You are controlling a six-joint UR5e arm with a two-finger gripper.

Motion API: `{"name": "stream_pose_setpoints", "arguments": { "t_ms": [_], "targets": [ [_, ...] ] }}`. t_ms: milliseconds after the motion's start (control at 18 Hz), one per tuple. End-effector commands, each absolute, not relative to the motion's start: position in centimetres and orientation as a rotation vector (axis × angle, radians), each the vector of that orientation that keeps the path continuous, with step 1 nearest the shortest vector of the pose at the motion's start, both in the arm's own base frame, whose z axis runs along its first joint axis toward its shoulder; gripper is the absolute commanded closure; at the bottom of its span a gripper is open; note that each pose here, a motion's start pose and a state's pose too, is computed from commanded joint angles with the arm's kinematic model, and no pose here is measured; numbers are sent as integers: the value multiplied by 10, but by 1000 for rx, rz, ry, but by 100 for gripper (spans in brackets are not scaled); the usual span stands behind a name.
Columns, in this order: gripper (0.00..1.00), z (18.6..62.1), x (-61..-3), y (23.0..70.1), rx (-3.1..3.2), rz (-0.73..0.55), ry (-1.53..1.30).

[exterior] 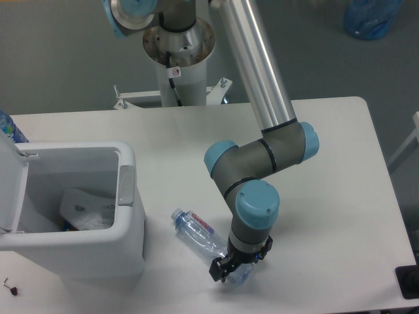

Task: Place the trash in the trash can
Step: 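Close the gripper around the bottle's base end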

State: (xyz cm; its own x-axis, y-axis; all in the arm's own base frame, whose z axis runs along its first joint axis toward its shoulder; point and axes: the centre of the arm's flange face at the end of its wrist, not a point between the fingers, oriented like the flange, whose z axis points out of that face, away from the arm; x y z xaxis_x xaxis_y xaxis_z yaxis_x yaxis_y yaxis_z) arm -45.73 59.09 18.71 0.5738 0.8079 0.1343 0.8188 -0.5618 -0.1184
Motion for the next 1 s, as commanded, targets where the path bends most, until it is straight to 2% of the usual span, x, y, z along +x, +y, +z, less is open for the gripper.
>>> {"name": "stream_pose_setpoints", "arguments": {
  "t_ms": [167, 278, 500, 722, 1000],
  "targets": [
    [19, 188, -457, 591, -2634, -94, -1376],
    [26, 188, -457, 591, -2635, -94, -1377],
    [27, 189, -457, 591, -2635, -93, -1374],
    [35, 192, -457, 590, -2632, -92, -1372],
    [36, 193, -456, 590, -2632, -91, -1370]
  ]
}}
